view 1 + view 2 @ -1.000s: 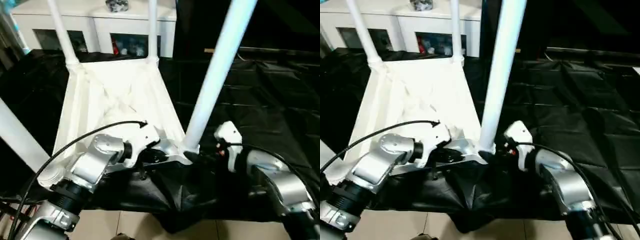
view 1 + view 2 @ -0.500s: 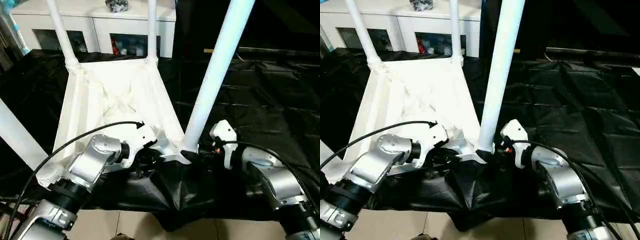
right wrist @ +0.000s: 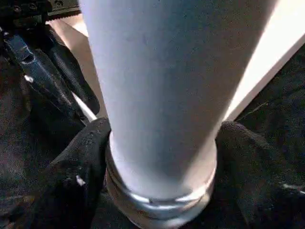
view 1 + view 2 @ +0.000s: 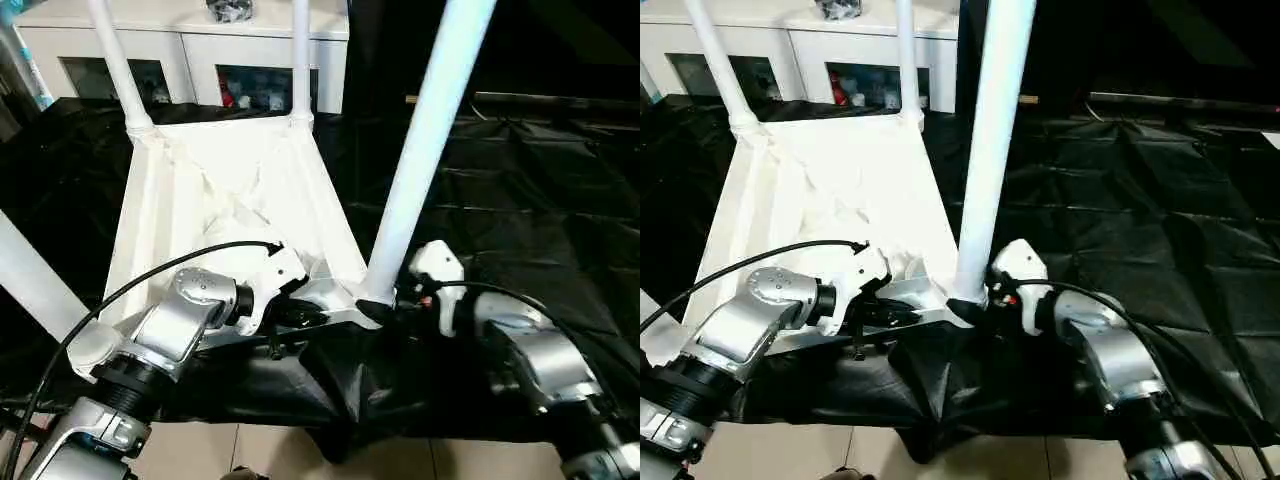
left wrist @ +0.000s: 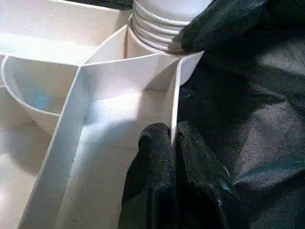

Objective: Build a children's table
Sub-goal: Rotate leg to tighten

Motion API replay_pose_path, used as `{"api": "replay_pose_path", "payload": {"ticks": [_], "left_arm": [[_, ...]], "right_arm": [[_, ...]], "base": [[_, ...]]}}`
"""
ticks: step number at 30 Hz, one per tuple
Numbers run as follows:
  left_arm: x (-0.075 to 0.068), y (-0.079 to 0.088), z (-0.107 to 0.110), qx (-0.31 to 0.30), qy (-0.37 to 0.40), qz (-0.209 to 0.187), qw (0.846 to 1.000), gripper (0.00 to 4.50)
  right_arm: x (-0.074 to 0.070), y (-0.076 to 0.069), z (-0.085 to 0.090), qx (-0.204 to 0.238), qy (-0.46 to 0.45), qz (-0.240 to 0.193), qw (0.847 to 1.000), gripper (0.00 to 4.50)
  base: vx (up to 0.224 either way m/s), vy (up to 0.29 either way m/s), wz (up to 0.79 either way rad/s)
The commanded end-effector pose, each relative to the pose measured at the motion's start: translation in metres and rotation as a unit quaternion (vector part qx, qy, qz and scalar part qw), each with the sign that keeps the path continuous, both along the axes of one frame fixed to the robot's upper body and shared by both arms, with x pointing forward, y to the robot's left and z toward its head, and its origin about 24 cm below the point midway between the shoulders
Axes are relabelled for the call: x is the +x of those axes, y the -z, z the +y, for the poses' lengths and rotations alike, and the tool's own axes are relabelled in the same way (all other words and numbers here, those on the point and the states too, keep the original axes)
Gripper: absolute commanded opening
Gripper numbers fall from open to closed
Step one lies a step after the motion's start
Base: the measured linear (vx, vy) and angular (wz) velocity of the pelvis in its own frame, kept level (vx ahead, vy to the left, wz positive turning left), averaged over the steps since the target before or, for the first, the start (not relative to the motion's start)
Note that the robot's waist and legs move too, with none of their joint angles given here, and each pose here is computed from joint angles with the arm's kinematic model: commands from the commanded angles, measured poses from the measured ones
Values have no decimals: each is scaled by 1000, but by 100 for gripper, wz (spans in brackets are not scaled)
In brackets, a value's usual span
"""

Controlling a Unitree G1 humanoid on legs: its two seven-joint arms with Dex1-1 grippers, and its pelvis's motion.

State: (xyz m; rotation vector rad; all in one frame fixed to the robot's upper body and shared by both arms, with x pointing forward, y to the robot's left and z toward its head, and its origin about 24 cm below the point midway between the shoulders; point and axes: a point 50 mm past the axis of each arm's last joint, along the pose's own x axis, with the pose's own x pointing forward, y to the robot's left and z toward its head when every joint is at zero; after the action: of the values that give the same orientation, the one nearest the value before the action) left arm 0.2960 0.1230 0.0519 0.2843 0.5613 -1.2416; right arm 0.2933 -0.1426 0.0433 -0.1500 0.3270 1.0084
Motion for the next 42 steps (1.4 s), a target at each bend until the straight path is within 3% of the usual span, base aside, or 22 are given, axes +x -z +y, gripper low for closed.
{"api": "replay_pose_path", "payload": {"ticks": [1, 7, 15, 21, 23, 26, 27, 29, 32, 37, 39, 42], "left_arm": [[-7, 13, 5, 9, -1, 38, 999, 0], [-9, 15, 8, 19, -4, 38, 999, 0], [-1, 11, 3, 6, -74, 11, 997, 0], [14, 2, -26, -16, -178, -28, 984, 0], [11, 4, -39, -10, -166, -34, 985, 0], [5, 8, -47, -13, -137, -32, 990, 0], [5, 8, -48, -13, -135, -32, 990, 0], [2, 9, -47, -16, -123, -36, 992, 0], [-4, 9, -37, -25, -79, -47, 995, 0], [-16, 10, -23, -26, -18, -34, 999, 0], [-21, 9, -16, -28, 12, -16, 999, 0], [-24, 7, -6, -21, 45, -5, 999, 0]], "right_arm": [[4, -2, -3, -12, 6, -8, 1000, 335], [7, 1, 1, -13, -7, -1, 1000, 286], [11, 11, 8, 3, 47, 7, 999, 276], [23, 28, 35, 26, 178, 24, 983, 275], [25, 31, 51, 37, 194, 39, 980, 275], [20, 32, 67, 43, 156, 39, 986, 275], [20, 32, 68, 45, 154, 40, 986, 331], [19, 30, 72, 59, 141, 42, 987, 345], [21, 23, 67, 66, 117, 32, 990, 383], [17, 15, 49, 35, 36, -2, 999, 398], [5, 7, 42, 29, -52, -23, 998, 398], [-6, 4, 26, 7, -112, -7, 994, 398]], "base": [[0, 0, 0], [0, 0, 0], [0, 0, 0], [0, 0, 0], [0, 0, 0], [0, 0, 0], [0, 0, 0], [0, 0, 0], [0, 0, 0], [0, 0, 0], [0, 0, 0], [0, 0, 0]]}}
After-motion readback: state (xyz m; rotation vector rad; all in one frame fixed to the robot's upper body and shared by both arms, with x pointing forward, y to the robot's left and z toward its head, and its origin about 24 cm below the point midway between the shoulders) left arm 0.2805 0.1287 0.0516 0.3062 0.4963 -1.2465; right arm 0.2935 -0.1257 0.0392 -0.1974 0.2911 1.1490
